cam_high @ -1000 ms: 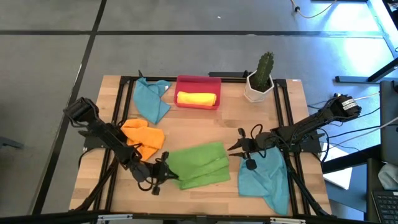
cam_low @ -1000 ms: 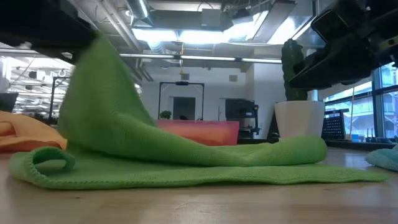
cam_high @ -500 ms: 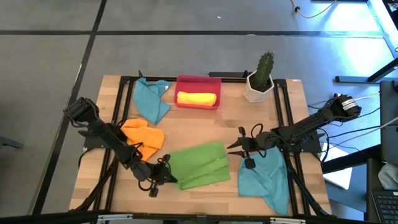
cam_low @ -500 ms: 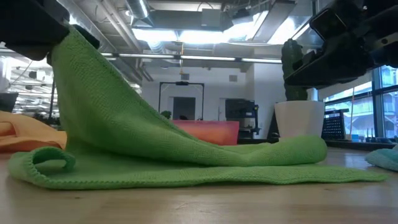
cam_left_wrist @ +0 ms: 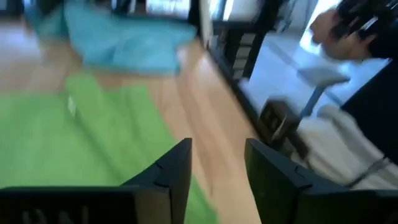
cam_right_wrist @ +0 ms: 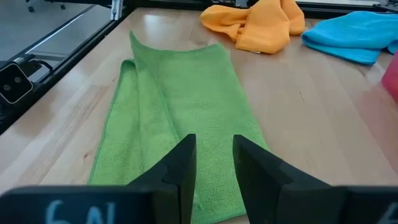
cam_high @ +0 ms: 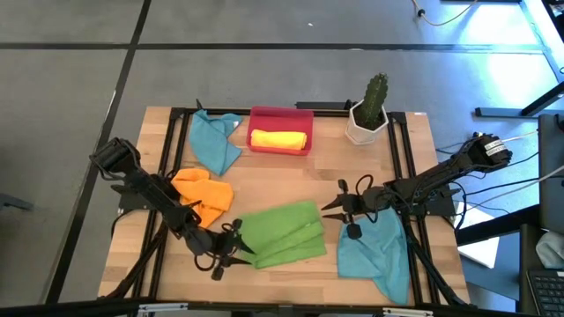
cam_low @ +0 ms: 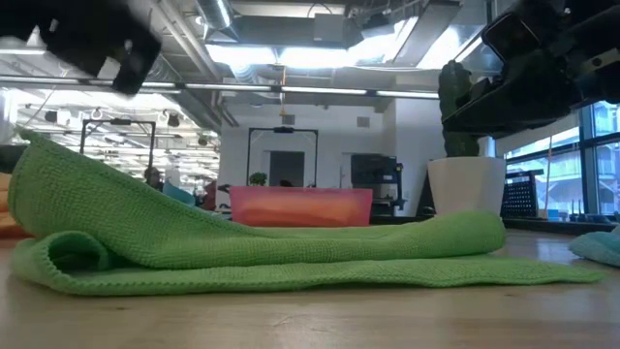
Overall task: Roll microfiber towels into tight, uniform cylinder then place into a basket
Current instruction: Roll the green towel
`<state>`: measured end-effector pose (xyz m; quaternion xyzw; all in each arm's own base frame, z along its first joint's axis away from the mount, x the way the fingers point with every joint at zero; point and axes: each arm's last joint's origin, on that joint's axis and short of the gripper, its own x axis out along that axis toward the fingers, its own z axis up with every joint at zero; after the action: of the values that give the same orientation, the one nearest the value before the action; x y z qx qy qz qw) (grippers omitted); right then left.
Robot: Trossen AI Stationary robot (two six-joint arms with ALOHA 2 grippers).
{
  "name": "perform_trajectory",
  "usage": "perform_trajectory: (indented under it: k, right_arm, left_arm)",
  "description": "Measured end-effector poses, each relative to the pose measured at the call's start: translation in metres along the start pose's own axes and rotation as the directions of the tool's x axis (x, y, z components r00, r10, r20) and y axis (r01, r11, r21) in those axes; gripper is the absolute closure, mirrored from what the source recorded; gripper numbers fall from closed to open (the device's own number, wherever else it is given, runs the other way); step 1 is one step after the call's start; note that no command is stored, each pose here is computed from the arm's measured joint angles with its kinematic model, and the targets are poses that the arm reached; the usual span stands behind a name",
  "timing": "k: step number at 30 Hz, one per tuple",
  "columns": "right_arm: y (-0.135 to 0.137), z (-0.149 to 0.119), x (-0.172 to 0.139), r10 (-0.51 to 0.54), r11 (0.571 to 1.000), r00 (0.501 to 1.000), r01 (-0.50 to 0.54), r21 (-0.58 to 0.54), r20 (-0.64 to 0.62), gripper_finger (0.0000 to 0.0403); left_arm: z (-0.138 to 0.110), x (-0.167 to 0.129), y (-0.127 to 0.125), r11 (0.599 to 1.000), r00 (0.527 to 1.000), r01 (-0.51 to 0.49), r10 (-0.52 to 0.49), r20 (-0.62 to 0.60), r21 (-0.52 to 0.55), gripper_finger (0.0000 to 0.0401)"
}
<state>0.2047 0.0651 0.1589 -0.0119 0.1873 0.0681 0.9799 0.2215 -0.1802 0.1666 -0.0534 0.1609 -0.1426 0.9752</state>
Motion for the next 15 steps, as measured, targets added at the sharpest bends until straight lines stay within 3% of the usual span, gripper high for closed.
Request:
perform_trajectory:
  k: [3, 6, 10, 15]
  right_arm:
    - [-0.002, 0.0, 0.0, -0.056, 0.998, 0.998, 0.055, 0.029, 0.008, 0.0295]
    - [-0.002, 0.0, 0.001, -0.086, 0.995, 0.996, 0.085, 0.052, 0.011, 0.0295]
    - [-0.002, -0.007, 0.007, -0.097, 0.994, 0.995, 0.098, 0.047, -0.026, 0.0295]
    - [-0.005, -0.017, 0.026, -0.126, 0.989, 0.985, 0.134, 0.061, -0.117, 0.0295]
  left_arm:
    - [0.011, 0.0, -0.001, 0.996, 0.994, -0.013, 0.003, 0.107, 0.089, 0.0259]
    - [0.014, 0.002, 0.009, 0.976, 0.98, -0.161, 0.14, 0.145, 0.146, 0.0262]
    - [0.006, 0.013, 0.034, 0.935, 0.941, -0.333, 0.323, 0.1, 0.122, 0.0262]
    - [-0.006, 0.029, 0.066, 0.935, 0.935, -0.354, 0.353, 0.014, 0.03, 0.0263]
